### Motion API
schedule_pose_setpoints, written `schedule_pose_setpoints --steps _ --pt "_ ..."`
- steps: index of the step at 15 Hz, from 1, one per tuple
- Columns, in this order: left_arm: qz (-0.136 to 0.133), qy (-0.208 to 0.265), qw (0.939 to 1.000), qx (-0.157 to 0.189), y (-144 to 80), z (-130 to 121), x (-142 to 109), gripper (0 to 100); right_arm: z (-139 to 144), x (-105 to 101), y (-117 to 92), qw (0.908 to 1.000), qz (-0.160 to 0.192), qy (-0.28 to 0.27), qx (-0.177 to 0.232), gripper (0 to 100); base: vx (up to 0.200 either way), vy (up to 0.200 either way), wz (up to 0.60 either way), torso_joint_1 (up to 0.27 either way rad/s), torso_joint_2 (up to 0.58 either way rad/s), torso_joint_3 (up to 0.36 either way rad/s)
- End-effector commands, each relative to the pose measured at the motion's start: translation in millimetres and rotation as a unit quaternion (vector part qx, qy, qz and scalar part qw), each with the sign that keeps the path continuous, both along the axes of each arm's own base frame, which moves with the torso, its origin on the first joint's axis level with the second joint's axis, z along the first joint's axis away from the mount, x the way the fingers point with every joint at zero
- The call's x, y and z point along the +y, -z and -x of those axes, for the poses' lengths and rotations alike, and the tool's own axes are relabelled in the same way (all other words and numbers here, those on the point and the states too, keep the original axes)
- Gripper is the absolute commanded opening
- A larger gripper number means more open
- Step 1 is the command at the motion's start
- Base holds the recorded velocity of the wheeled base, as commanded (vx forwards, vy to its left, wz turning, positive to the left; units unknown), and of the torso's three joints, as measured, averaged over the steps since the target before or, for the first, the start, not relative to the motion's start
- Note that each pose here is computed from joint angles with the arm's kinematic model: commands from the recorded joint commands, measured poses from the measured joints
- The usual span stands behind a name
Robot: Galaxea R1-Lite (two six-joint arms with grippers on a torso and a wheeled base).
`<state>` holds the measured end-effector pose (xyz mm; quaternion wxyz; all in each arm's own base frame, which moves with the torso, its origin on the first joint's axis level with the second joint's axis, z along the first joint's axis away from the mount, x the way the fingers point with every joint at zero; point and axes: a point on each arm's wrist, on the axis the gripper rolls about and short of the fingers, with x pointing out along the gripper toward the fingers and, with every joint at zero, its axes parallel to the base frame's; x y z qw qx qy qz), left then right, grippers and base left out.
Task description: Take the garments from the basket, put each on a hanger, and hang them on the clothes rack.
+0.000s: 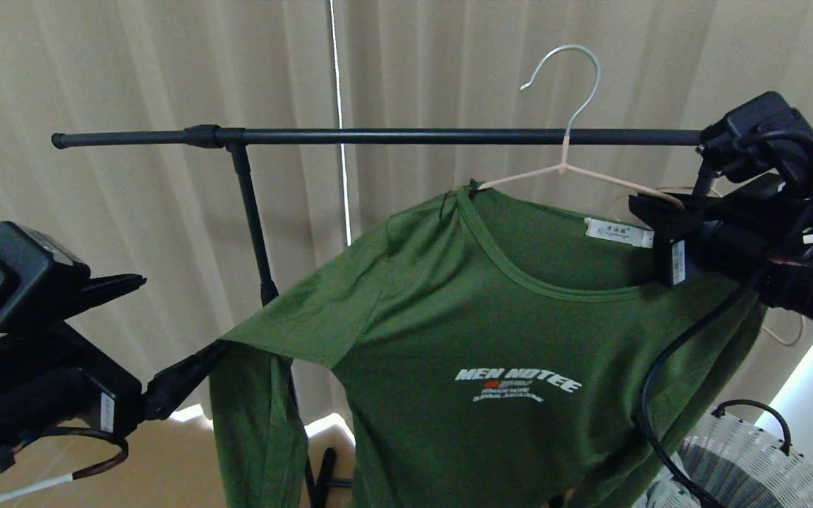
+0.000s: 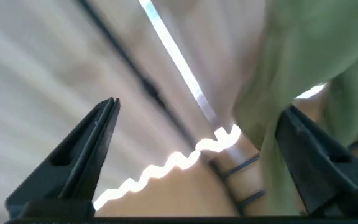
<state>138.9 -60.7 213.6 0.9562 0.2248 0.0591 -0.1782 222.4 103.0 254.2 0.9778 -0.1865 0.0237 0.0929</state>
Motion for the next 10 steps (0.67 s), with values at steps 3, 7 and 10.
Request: schedule_pose_setpoints --steps 3,7,10 --pt "0.007 0.011 0.9998 -0.013 4 17 5 100 -3 -8 5 0.9966 0.020 0.076 0.024 0 0.000 0.000 0.00 0.000 0.00 0.000" --pt "0.010 0.015 0.9998 -0.012 5 17 3 100 -6 -13 8 0.9932 0.027 0.109 0.032 0 0.000 0.000 0.00 0.000 0.00 0.000" --pt "0.010 0.013 0.9998 -0.013 4 17 4 100 -11 -16 11 0.9889 0.031 0.141 0.035 0 0.067 0.000 0.00 0.002 0.00 0.001"
